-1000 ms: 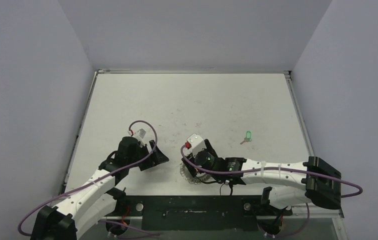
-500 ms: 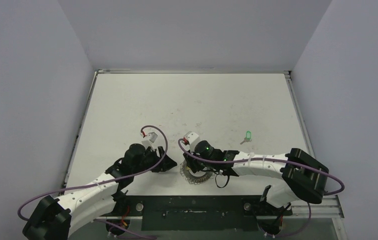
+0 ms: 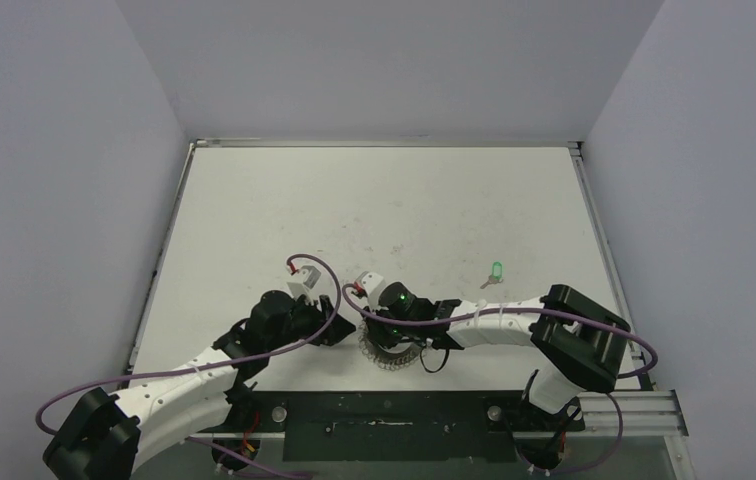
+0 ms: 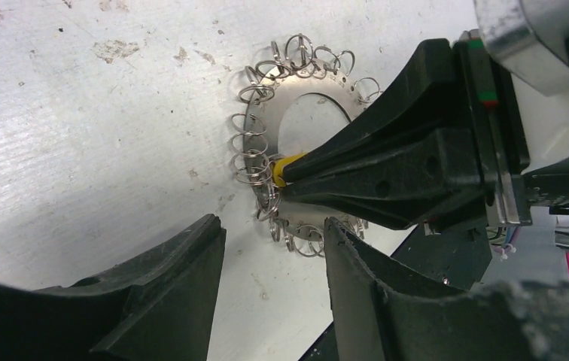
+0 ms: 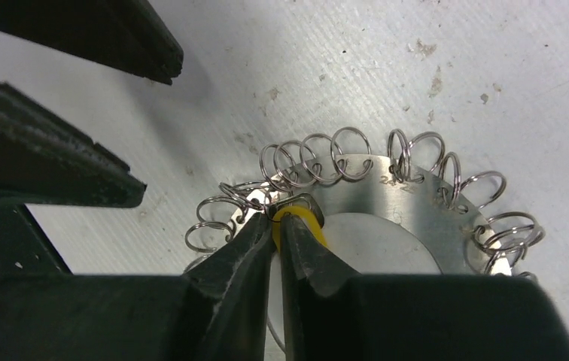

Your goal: Put the keys on the keyring

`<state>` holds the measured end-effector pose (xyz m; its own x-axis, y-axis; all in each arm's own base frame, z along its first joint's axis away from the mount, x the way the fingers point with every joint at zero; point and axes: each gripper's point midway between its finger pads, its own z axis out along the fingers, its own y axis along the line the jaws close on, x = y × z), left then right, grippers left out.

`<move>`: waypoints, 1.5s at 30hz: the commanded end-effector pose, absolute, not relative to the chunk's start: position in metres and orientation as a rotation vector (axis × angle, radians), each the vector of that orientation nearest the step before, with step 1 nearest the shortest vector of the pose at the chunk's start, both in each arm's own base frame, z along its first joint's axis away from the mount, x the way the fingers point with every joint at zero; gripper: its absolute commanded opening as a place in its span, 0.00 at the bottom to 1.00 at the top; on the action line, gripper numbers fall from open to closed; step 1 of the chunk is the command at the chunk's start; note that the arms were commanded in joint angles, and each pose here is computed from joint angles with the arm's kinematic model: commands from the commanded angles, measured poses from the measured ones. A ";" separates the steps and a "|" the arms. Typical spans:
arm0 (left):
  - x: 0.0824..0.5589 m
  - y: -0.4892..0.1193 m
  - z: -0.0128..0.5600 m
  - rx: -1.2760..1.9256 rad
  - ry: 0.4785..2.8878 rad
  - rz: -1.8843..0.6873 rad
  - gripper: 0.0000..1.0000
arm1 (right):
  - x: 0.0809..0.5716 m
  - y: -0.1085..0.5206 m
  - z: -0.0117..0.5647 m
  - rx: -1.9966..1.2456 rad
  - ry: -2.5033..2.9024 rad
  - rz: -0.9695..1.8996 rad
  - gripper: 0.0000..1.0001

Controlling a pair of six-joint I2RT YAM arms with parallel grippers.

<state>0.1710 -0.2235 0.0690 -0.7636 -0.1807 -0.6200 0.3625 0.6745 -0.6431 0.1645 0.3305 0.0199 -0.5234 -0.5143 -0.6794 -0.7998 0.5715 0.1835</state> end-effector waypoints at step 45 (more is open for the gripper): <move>0.177 -0.246 0.080 0.587 1.926 -0.904 0.42 | 0.174 0.323 0.069 -0.967 2.171 0.704 0.05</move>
<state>0.1680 -0.2299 0.0575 -0.4472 0.0985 -0.8890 0.7209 0.6280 -0.2931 0.1648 0.3231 0.0527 -0.5212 -0.4866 -0.7011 -0.7996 0.5655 0.2019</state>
